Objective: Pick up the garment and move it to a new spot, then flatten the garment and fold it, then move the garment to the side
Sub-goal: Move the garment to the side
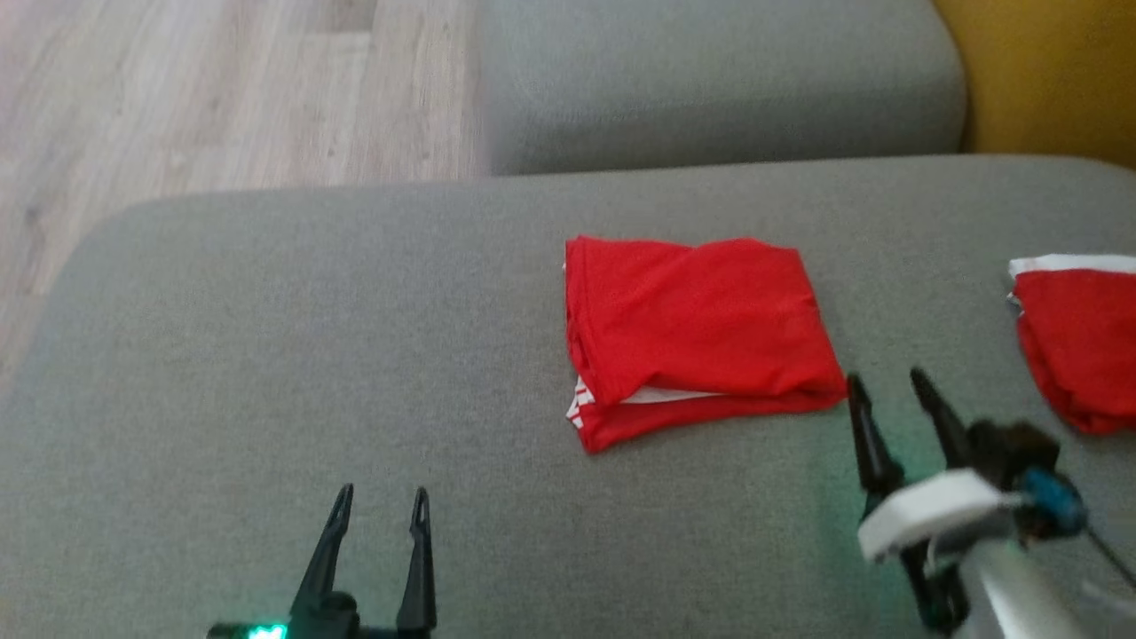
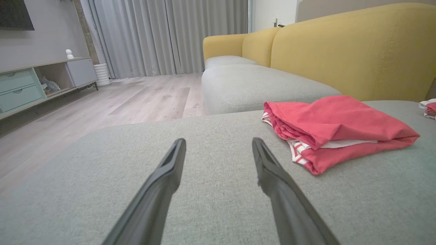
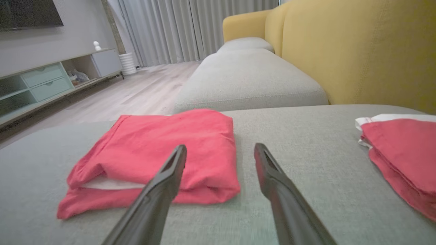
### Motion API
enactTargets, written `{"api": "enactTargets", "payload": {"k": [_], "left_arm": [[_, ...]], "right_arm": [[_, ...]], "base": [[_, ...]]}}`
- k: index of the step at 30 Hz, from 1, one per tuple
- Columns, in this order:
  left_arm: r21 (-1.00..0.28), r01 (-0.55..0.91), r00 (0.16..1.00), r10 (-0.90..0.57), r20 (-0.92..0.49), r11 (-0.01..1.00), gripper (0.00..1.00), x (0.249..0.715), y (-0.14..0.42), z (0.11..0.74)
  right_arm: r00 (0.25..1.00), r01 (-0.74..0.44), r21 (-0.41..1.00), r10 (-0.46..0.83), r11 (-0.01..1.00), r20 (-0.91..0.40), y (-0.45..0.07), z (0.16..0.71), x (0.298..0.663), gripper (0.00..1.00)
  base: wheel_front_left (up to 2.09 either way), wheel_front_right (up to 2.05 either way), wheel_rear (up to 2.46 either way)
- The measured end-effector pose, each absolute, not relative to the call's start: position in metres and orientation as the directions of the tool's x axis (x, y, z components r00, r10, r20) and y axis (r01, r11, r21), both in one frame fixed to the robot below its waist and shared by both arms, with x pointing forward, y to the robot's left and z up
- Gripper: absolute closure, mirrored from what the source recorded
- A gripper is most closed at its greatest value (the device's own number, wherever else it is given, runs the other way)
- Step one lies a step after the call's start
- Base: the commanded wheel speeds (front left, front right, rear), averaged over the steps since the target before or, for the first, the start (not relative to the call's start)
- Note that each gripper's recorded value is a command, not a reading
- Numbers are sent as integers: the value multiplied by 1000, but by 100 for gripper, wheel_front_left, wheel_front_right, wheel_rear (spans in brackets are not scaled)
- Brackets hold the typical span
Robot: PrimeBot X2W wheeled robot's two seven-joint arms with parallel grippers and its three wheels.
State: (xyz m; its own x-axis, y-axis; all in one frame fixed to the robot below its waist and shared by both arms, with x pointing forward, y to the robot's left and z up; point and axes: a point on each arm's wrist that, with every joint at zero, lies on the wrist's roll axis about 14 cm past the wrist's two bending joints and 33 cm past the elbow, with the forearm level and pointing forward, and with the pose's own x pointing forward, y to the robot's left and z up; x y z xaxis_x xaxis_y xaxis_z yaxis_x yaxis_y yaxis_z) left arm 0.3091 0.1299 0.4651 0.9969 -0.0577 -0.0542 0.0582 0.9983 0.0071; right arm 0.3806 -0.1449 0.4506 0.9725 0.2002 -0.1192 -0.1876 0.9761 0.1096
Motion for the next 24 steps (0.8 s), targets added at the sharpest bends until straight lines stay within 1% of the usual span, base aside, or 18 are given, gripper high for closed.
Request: {"api": "enactTargets", "payload": {"k": [2, 5, 10, 12, 15, 16, 17, 18, 21, 24], "left_arm": [[4, 65, 997, -64, -50, 998, 0, 315, 128, 467], [3, 77, 996, -77, -52, 997, 0, 327, 123, 467], [1, 84, 994, -84, -64, 996, 0, 344, 120, 463], [2, 78, 994, -77, -79, 997, 0, 347, 122, 458], [8, 57, 994, -56, -97, 998, 0, 348, 128, 453], [9, 52, 994, -51, -101, 999, 0, 348, 129, 452], [8, 44, 994, -43, -105, 999, 0, 348, 131, 451], [3, 38, 994, -37, -106, 999, 0, 348, 132, 450], [-2, 37, 994, -37, -106, 999, 0, 350, 130, 450], [-4, 48, 994, -48, -102, 999, 0, 353, 125, 451]], "right_arm": [[974, -165, 110, 179, 980, -138, -151, 448, 399, 0], [966, -144, 101, 162, 984, -201, -157, 440, 427, 0], [930, -144, 103, 170, 984, -327, -152, 420, 466, 0], [906, -144, 103, 173, 984, -387, -150, 407, 474, 0], [834, -155, 103, 186, 982, -519, -144, 376, 468, 0], [812, -158, 116, 196, 981, -549, -139, 367, 464, 5], [808, -157, 132, 204, 979, -552, -135, 366, 464, 47], [808, -159, 139, 210, 977, -550, -133, 366, 465, 100], [828, -156, 150, 212, 976, -519, -133, 372, 466, 100], [844, -153, 129, 198, 980, -499, -143, 375, 463, 100]], "base": [[0, 0, 0], [0, 0, 0], [0, 0, 0], [0, 0, 0], [0, 0, 0], [0, 0, 0], [0, 0, 0], [0, 0, 0], [0, 0, 0], [0, 0, 0]]}}
